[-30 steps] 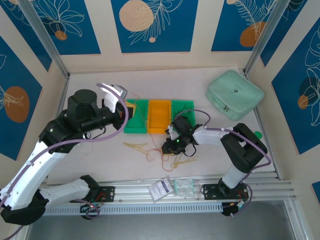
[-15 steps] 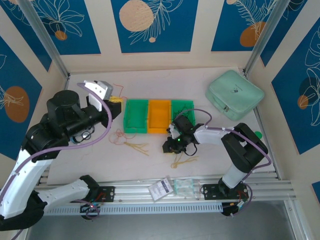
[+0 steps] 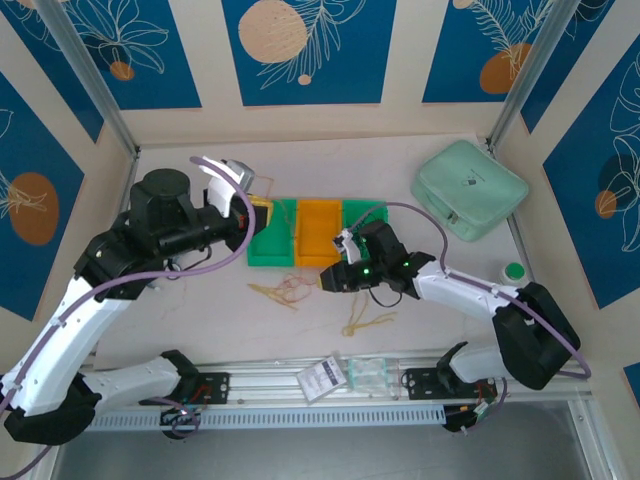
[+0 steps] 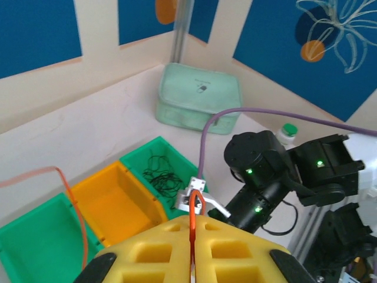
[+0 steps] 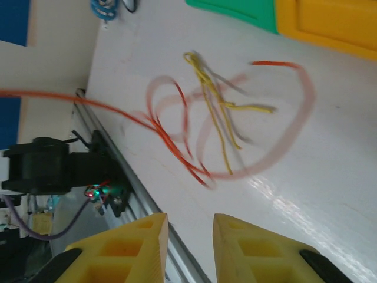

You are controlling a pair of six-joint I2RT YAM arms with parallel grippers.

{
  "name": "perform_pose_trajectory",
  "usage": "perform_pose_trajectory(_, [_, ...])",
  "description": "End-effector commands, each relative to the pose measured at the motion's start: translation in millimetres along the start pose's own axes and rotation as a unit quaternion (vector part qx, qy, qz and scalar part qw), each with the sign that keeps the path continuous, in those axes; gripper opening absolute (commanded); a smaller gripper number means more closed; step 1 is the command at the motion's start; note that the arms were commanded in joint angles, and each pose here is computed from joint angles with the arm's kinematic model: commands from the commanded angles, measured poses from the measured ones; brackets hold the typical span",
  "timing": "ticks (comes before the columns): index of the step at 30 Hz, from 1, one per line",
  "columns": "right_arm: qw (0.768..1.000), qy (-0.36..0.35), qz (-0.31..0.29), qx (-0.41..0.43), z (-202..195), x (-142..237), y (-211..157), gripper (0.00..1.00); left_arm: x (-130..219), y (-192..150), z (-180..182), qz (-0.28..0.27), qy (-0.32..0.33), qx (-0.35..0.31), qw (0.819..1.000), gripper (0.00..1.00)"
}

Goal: Untangle the cables

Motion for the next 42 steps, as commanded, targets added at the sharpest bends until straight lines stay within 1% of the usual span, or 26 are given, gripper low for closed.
perform_pose_trajectory(1, [0.999, 0.036, -0.002, -0.002, 8.7, 1.3, -1.7, 0.28, -3.1, 4.7, -9.7, -0.012, -0.057, 0.015, 0.998, 0.09])
perform_pose_trajectory(4, [0.999, 0.035, 0.002, -0.020, 5.0, -1.3, -5.4, 0.29, -12.8, 0.8, -8.9, -0.003, -0.071, 0.026, 0.997, 0.09])
perform_pose_trajectory(8, [0.998, 0.033, -0.018, -0.054, -5.2, -1.0, -9.8, 0.31, -23.1, -3.4, -7.6, 0.004, -0.085, 0.037, 0.996, 0.09])
perform_pose_trajectory(12, [0.997, 0.003, -0.037, -0.073, -17.2, 2.0, -13.8, 0.33, -32.0, -7.7, -6.0, 0.013, -0.094, 0.046, 0.994, 0.09])
perform_pose_trajectory(19, [0.996, -0.055, -0.051, -0.054, -29.6, 4.7, -22.5, 0.33, -36.3, -8.8, -5.6, 0.014, -0.100, 0.051, 0.994, 0.09])
perform_pose_trajectory(26, [0.995, -0.077, -0.036, -0.051, -40.3, -3.5, -36.7, 0.33, -38.4, -5.6, -7.8, 0.014, -0.107, 0.051, 0.993, 0.09])
perform_pose_trajectory(31, [0.997, -0.064, -0.033, -0.036, -38.6, -11.5, -41.4, 0.33, -40.9, -5.8, -6.3, 0.014, -0.105, 0.053, 0.993, 0.09])
perform_pose_trajectory(36, [0.998, -0.042, -0.046, -0.011, -31.6, -18.0, -40.6, 0.33, -41.6, -6.4, -6.1, 0.014, -0.104, 0.056, 0.993, 0.09])
perform_pose_trajectory(42, [0.996, -0.068, -0.052, -0.008, -39.3, -23.0, -38.4, 0.33, -40.1, -7.1, -6.5, 0.012, -0.107, 0.057, 0.993, 0.09])
Point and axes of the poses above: each hand's point on the last joint's axis, 136 mm out from that joint toward the fingers, its own x axis back along the fingers, its own z axis along the line the jaws close on, y = z × x, the point moved 7 cm from there along x, back along the fingers, and after that the axes turned 14 degrees about x, right-handed, at the moved point
